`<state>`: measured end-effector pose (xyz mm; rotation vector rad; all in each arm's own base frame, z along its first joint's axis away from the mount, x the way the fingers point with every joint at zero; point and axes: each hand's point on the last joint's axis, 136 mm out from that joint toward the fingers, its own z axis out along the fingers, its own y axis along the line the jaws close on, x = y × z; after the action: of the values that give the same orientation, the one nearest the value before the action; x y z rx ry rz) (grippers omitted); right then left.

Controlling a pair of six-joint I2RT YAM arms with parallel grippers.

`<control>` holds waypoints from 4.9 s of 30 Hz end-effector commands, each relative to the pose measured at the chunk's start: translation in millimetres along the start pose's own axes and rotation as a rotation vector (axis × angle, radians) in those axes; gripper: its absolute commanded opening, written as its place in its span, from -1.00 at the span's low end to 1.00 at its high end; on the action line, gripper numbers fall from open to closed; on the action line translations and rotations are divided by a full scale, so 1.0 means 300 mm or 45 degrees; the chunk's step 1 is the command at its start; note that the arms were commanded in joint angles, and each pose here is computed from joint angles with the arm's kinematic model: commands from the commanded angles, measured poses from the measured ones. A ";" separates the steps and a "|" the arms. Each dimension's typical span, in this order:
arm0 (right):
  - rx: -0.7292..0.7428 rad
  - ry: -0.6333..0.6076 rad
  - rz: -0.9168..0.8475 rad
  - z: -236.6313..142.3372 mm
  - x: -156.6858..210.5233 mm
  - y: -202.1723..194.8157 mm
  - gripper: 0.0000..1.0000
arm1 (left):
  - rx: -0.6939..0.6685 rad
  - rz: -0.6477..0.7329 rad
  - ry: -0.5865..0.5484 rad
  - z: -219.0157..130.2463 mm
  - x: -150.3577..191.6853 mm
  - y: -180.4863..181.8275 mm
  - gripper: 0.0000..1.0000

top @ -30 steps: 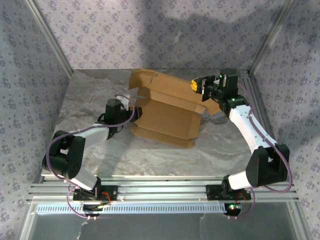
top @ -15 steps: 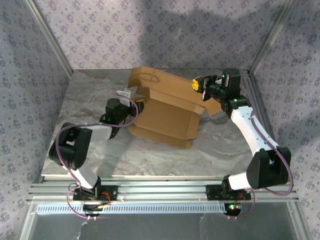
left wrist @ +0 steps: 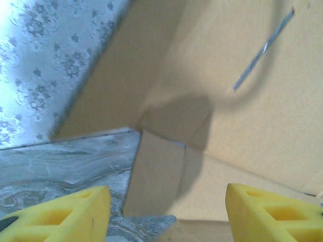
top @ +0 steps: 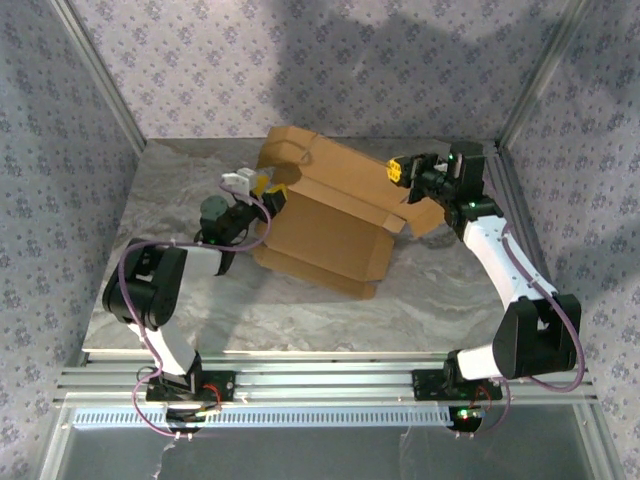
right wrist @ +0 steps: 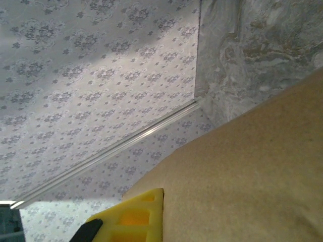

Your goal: Fold the paper box

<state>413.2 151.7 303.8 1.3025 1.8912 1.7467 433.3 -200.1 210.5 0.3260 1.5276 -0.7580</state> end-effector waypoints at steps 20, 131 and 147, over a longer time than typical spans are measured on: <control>-0.205 0.075 0.015 -0.234 0.120 0.126 -1.00 | 0.247 0.144 -0.200 0.034 -0.227 -0.150 0.21; 0.401 0.132 -0.654 0.022 -0.059 -0.142 -1.00 | -0.302 -0.034 0.540 -0.184 -0.055 -0.073 -0.25; 0.618 0.308 -0.816 0.208 -0.155 -0.187 -1.00 | -0.244 0.186 0.510 -0.178 -0.005 -0.064 -0.23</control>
<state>465.2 164.7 218.6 0.5600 2.5558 1.2128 389.7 -163.4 200.7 0.3156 1.9833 -0.4522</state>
